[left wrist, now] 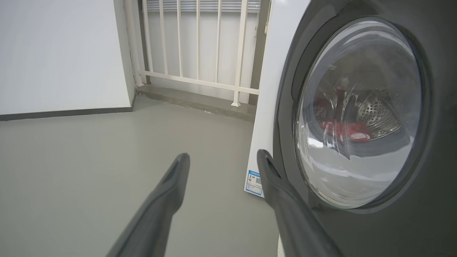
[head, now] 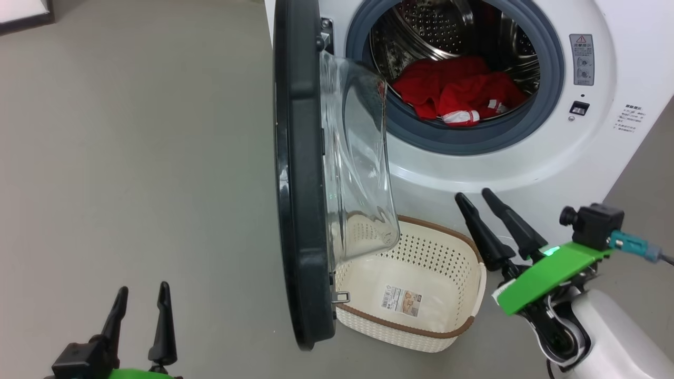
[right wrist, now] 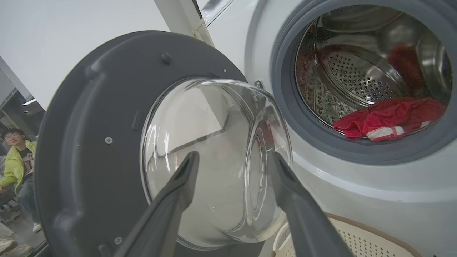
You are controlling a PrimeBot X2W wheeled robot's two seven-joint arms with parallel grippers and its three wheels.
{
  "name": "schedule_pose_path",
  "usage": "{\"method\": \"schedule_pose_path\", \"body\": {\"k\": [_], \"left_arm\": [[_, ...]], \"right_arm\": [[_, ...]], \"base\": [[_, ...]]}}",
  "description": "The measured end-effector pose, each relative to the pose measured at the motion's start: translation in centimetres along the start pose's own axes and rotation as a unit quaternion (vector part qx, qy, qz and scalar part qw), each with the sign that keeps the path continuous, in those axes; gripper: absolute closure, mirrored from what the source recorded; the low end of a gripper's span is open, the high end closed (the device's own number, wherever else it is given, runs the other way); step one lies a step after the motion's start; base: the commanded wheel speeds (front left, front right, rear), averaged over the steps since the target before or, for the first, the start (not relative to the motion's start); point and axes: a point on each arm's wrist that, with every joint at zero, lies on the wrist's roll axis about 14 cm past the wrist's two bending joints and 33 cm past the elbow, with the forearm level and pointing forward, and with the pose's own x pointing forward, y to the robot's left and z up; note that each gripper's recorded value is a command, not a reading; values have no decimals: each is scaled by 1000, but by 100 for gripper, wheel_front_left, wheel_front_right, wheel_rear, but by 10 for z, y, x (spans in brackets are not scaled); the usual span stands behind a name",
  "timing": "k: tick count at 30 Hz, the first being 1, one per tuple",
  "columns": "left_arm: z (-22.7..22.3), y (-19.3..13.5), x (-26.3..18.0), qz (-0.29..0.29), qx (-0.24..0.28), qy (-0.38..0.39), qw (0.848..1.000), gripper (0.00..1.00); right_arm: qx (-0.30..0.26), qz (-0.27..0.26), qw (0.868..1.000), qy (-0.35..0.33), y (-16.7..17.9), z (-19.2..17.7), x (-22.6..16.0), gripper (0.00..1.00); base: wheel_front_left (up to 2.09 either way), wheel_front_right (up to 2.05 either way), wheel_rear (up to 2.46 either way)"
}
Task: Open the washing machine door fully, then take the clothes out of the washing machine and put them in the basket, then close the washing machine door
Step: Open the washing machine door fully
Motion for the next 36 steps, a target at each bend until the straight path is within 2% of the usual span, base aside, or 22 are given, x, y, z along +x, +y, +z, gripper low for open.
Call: {"method": "schedule_pose_path", "body": {"k": [9, 14, 20, 29, 36], "left_arm": [[-3, 1, -5, 1, 1, 5, 1000, 0], [-2, 1, -4, 1, 2, 3, 1000, 0], [-1, 2, -3, 1, 6, 1, 1000, 0], [0, -2, -1, -5, 7, 1, 1000, 0], [-1, -2, -1, -7, 9, 2, 1000, 0]], "right_arm": [[-72, -38, 997, -7, -29, -11, -17, 0], [-116, -57, 992, 12, -44, -19, -26, 0], [-139, -77, 987, 4, -50, -18, -33, 0], [-140, -96, 985, -5, -54, -19, -40, 0], [-150, -91, 984, -6, -51, -18, -39, 0]], "base": [[0, 0, 0], [0, 0, 0], [0, 0, 0], [0, 0, 0], [0, 0, 0]]}}
